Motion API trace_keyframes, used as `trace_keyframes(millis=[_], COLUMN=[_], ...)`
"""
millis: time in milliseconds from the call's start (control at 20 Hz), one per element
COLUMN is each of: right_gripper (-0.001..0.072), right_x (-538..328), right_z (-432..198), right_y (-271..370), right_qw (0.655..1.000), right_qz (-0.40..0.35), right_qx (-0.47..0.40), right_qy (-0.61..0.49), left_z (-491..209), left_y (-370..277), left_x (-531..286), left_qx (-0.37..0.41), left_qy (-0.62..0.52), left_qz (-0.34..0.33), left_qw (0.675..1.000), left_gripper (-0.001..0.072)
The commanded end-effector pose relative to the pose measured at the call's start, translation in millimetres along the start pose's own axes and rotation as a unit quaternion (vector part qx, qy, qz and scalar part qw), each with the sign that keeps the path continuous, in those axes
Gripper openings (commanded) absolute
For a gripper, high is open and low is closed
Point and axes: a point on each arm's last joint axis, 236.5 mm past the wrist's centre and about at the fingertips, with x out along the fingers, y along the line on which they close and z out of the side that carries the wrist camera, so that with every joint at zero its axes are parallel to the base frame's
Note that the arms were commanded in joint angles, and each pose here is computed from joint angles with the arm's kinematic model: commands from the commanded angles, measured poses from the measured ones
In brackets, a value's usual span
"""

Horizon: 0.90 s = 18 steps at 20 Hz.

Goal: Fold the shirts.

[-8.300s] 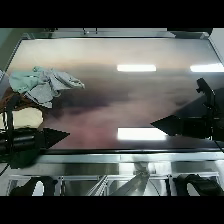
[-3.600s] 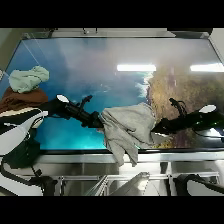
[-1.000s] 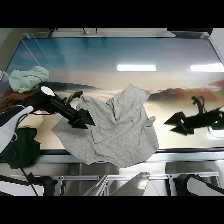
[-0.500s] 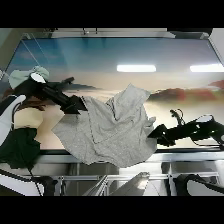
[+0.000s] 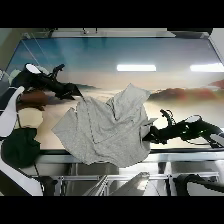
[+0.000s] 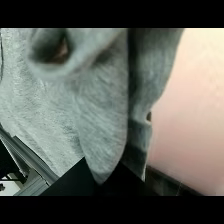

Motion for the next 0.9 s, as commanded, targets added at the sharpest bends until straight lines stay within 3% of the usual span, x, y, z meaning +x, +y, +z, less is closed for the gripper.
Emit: trace_keyframes(millis=[0,50,100,150,250,350,500,550,650,700,850], right_gripper=[0.0019,0.002,0.0019,0.0019,0.0019,0.0019,0.0019,0.0019,0.0019,0.0019,0.0019], right_x=[-1,-3,-5,-9,-21,-33,-36,-34,-30,-29,-30], right_z=[-3,-2,0,3,12,20,20,19,21,24,36], right_y=[14,18,22,28,44,61,60,54,47,44,38], right_qw=[1.0,1.0,0.999,0.999,0.998,0.996,0.996,0.996,0.997,0.997,0.997], right_qz=[0.024,0.028,0.032,0.035,0.041,0.045,0.036,0.028,0.023,0.019,0.009], right_qx=[-0.002,-0.006,-0.012,-0.023,-0.051,-0.08,-0.081,-0.078,-0.07,-0.067,-0.065], right_qy=[0.009,0.011,0.011,0.007,-0.007,-0.023,-0.024,-0.017,-0.014,-0.019,-0.041], left_z=[-15,-28,-38,-46,-53,-55,-40,-30,-6,5,16], left_y=[-17,-19,-15,-7,6,10,-7,-12,-10,-9,-6], left_x=[33,40,46,51,60,59,35,21,-5,-14,-20], left_qx=[0.028,0.033,0.037,0.031,0.01,-0.005,0.004,0.014,0.013,0.003,0.005], left_qy=[0.082,0.117,0.141,0.16,0.174,0.178,0.153,0.136,0.09,0.063,0.038], left_qz=[-0.023,-0.03,-0.031,-0.026,-0.021,-0.029,-0.055,-0.054,-0.026,-0.016,-0.008], left_qw=[0.996,0.992,0.989,0.986,0.985,0.984,0.987,0.989,0.996,0.998,0.999], left_gripper=[0.062,0.0377,0.0203,0.0153,0.0151,0.0024,0.0024,0.0042,0.0566,0.0715,0.0714])
